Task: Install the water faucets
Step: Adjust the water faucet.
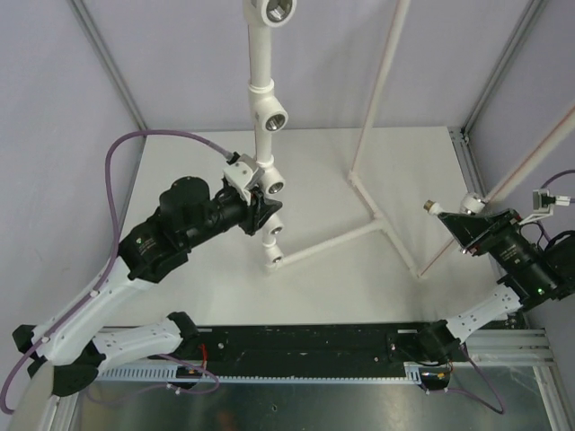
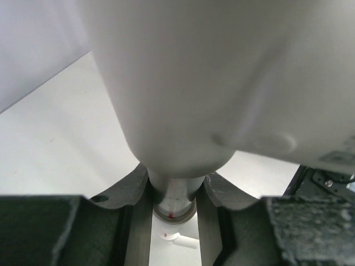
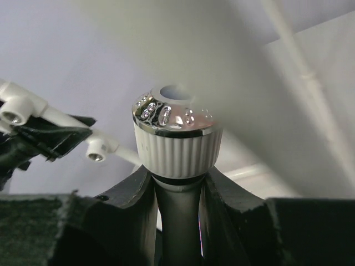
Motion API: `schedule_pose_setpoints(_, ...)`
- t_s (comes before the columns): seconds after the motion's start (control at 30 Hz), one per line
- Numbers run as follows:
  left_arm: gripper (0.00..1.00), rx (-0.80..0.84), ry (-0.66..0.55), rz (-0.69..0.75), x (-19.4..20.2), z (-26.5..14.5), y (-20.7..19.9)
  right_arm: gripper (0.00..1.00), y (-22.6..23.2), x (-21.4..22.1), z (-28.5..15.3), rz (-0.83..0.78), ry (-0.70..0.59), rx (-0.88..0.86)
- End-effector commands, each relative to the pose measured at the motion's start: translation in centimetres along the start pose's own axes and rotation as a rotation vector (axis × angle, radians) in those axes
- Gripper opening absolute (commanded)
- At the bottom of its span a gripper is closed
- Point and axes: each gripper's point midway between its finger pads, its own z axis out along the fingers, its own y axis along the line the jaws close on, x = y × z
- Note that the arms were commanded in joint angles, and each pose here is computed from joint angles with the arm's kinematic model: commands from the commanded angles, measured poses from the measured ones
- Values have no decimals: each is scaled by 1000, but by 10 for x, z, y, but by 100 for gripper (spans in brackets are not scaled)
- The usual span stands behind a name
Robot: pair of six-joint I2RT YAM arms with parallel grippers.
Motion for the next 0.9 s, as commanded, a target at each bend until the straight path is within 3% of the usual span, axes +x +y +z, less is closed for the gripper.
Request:
schedule_pose_setpoints(0.0, 0, -127, 109, 23, 25, -19, 24, 0, -46, -14, 9, 200, 42, 119)
schedule_pose_setpoints(0.27, 0, -219, 75, 42, 34, -48, 40, 0, -53, -17, 65, 457, 283, -72)
schedule_pose_setpoints(0.43, 0, -294, 83, 23, 47, -63, 51, 0, -72, -23, 106, 491, 401, -131)
schedule_pose_setpoints(0.67, 0, -266, 127, -26, 64, -52, 44, 0, -91, -8, 157, 474, 543, -199)
schedule_pose_setpoints(0.87, 0, -255, 131, -29, 61, -47, 42, 0, -96, -16, 165, 435, 546, -206)
